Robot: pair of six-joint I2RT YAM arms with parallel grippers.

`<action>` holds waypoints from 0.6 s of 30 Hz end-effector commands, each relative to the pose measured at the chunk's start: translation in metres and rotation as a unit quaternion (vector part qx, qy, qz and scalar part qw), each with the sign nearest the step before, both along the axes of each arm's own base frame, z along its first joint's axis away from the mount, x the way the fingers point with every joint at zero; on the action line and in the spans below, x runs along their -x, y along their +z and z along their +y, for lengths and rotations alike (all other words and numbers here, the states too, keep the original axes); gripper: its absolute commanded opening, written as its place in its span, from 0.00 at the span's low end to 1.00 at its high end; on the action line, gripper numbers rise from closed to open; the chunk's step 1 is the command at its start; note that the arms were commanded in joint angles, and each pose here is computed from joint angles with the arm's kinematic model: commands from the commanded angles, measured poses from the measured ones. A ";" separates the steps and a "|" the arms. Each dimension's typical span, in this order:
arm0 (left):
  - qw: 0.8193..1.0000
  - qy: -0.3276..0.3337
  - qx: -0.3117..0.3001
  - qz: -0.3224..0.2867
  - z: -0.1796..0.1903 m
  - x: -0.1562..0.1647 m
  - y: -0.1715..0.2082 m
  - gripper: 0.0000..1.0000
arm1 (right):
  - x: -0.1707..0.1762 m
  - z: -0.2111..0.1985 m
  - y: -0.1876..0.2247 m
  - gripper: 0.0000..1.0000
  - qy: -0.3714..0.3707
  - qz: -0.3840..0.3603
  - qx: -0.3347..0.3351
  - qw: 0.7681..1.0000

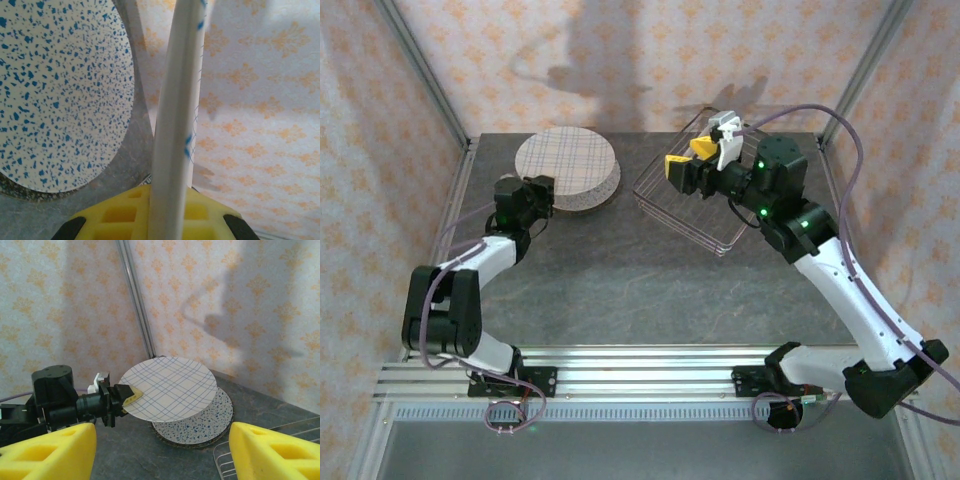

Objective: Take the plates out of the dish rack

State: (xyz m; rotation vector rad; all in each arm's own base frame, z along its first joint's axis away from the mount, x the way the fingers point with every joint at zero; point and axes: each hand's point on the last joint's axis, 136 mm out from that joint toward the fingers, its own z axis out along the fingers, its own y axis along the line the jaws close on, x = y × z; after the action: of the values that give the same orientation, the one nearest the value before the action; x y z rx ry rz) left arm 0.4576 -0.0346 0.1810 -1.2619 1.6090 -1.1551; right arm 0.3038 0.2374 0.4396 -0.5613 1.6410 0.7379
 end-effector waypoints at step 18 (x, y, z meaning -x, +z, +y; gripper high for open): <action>0.998 -0.012 -0.018 -0.057 0.005 -0.053 -0.021 0.00 | -0.003 0.003 0.007 0.70 -0.002 -0.006 -0.023 1.000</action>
State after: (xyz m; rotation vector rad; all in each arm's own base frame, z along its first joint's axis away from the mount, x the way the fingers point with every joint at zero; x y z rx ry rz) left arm 0.4919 -0.0302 0.1154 -1.2886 1.6569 -1.1249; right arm 0.3067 0.2392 0.4347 -0.5436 1.6527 0.7551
